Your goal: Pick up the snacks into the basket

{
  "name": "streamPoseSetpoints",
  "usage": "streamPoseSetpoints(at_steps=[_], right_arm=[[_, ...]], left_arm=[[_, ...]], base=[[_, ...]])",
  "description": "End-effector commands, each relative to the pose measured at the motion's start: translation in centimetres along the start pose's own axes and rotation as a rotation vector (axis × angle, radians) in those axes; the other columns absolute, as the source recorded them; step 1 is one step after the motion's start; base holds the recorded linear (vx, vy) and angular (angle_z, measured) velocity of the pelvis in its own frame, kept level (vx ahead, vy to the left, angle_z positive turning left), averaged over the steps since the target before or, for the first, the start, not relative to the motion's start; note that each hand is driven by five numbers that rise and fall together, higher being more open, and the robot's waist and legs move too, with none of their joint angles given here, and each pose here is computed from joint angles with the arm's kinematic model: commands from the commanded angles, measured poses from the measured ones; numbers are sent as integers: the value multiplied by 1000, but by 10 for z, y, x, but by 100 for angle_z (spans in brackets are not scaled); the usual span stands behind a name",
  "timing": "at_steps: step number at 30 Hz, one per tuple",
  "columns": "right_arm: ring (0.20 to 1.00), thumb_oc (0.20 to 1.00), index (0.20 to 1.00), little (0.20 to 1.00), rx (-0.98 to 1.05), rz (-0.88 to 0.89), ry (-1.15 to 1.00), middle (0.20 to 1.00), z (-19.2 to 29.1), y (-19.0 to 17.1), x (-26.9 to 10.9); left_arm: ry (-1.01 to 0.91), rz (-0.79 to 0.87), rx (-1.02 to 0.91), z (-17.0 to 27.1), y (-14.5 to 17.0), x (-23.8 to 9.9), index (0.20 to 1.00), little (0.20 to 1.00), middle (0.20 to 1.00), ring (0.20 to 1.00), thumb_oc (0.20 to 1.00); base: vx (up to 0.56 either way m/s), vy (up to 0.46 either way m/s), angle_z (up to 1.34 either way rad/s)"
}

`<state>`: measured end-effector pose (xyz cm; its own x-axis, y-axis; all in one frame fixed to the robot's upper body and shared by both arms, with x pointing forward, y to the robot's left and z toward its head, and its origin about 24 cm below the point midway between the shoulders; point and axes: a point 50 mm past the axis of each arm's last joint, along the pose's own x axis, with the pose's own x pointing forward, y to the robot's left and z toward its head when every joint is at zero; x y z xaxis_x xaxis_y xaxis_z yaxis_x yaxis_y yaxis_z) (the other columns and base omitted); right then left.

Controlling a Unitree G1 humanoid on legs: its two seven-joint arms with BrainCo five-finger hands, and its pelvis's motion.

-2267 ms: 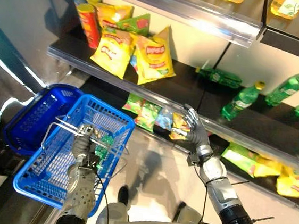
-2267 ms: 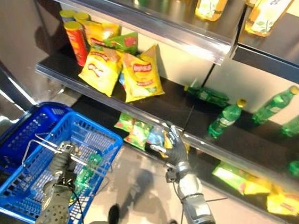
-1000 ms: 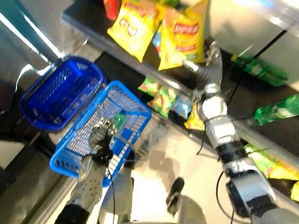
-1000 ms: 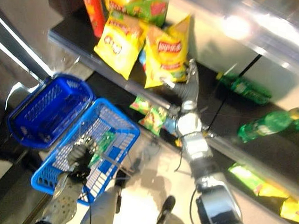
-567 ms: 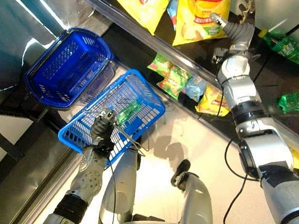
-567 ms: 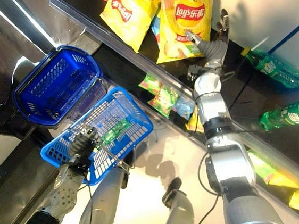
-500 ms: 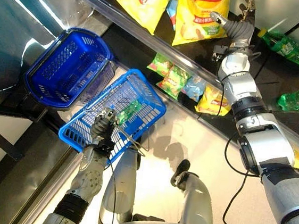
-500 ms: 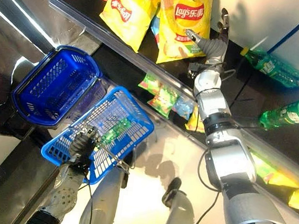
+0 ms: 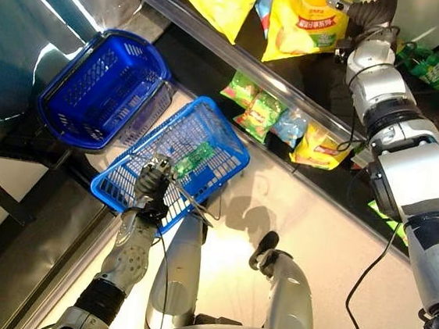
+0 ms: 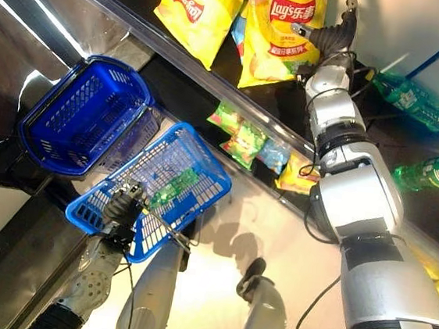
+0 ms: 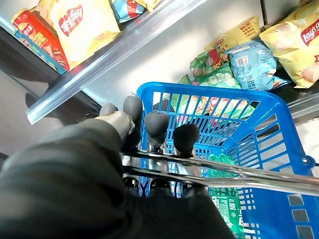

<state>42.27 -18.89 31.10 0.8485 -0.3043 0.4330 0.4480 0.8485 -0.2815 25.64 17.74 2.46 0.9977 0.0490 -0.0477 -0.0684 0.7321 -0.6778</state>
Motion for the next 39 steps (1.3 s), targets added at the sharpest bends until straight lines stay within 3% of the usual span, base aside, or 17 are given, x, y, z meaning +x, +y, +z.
streamPoseSetpoints(at_steps=[1,6,13,21,22,23,24,25,39], right_arm=[[1000,1000,1000,1000,-16,-8,-60,1000,16,-12,7],[1000,1000,1000,1000,-60,1,-11,1000,7,-17,8],[1000,1000,1000,1000,-191,-48,88,1000,-15,-54,13],[1000,1000,1000,1000,-277,-10,143,1000,-30,-55,10],[931,931,931,931,-277,-8,144,931,-30,-55,9],[445,445,445,445,-272,-14,136,445,-28,-54,10],[445,445,445,445,-272,-14,136,445,-28,-54,10],[200,200,200,200,-255,-14,125,200,-26,-53,10],[200,200,200,200,-169,-32,55,200,-4,-46,14]], left_arm=[[-164,-289,-46,28,-50,-4,200,200,200,200,200],[-153,-302,-39,28,-51,-3,200,200,200,200,200],[-120,-340,-31,25,-56,-3,200,200,200,200,200],[-107,-349,-20,24,-58,-1,200,200,200,200,200],[-106,-347,-20,24,-58,-1,200,200,200,200,200],[-110,-353,-24,25,-59,0,200,200,200,200,200],[-110,-353,-24,25,-59,0,200,200,200,200,200],[-116,-357,-24,25,-61,0,200,200,200,200,200],[-137,-339,-35,29,-59,1,200,200,200,200,200]], base=[[27,-36,12],[9,-17,5],[17,-37,15],[13,-17,9],[-5,-11,17],[-4,0,12],[-6,-1,10],[-3,-7,5],[7,-6,0]])
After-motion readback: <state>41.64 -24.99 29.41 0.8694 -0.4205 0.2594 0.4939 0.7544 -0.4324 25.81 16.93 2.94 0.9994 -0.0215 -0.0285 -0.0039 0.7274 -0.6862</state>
